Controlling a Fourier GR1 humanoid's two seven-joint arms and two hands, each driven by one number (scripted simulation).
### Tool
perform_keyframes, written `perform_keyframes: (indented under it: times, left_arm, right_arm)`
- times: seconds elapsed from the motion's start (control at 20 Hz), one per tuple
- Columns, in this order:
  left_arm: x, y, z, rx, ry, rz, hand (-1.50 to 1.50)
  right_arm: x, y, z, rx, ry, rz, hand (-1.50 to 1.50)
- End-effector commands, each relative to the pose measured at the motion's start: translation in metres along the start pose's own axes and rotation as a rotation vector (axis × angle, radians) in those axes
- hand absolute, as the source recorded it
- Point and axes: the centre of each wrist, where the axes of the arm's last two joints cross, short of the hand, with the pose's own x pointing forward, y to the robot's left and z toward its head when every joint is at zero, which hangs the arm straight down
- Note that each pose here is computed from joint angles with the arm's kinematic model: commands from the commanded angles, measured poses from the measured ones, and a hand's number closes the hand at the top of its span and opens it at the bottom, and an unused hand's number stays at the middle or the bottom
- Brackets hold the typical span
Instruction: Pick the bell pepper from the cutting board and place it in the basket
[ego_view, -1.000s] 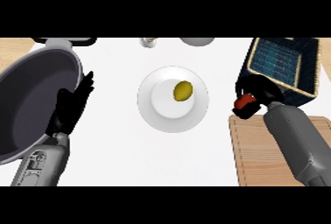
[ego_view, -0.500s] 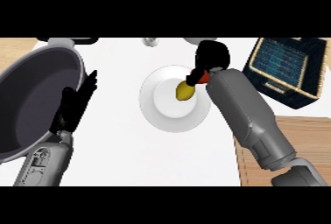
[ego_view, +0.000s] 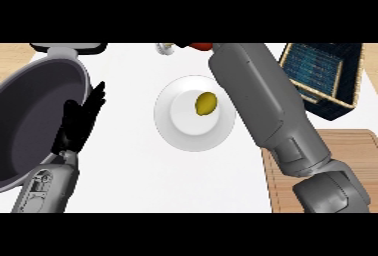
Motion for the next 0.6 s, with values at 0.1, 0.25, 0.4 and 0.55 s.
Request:
perform_keyframes:
  times: [0.1, 0.25, 0.4, 0.55]
  left_arm:
    - [0.0, 0.003, -0.001, 0.024, 0.016, -0.006, 0.0]
    - [-0.003, -0.001, 0.009, 0.01, -0.001, -0.013, 0.0]
    - [-0.008, -0.013, 0.007, 0.024, 0.0, -0.002, 0.0]
    - [-0.008, -0.003, 0.011, 0.034, 0.014, 0.004, 0.0]
  right_arm:
    - [0.054, -0.061, 0.004, -0.153, -0.054, -0.173, 1.5]
    - [0.074, -0.103, 0.002, -0.212, -0.034, -0.173, 1.5]
    - [0.088, -0.124, 0.004, -0.228, -0.013, -0.171, 1.5]
    - [0.084, -0.138, -0.004, -0.256, 0.011, -0.168, 1.5]
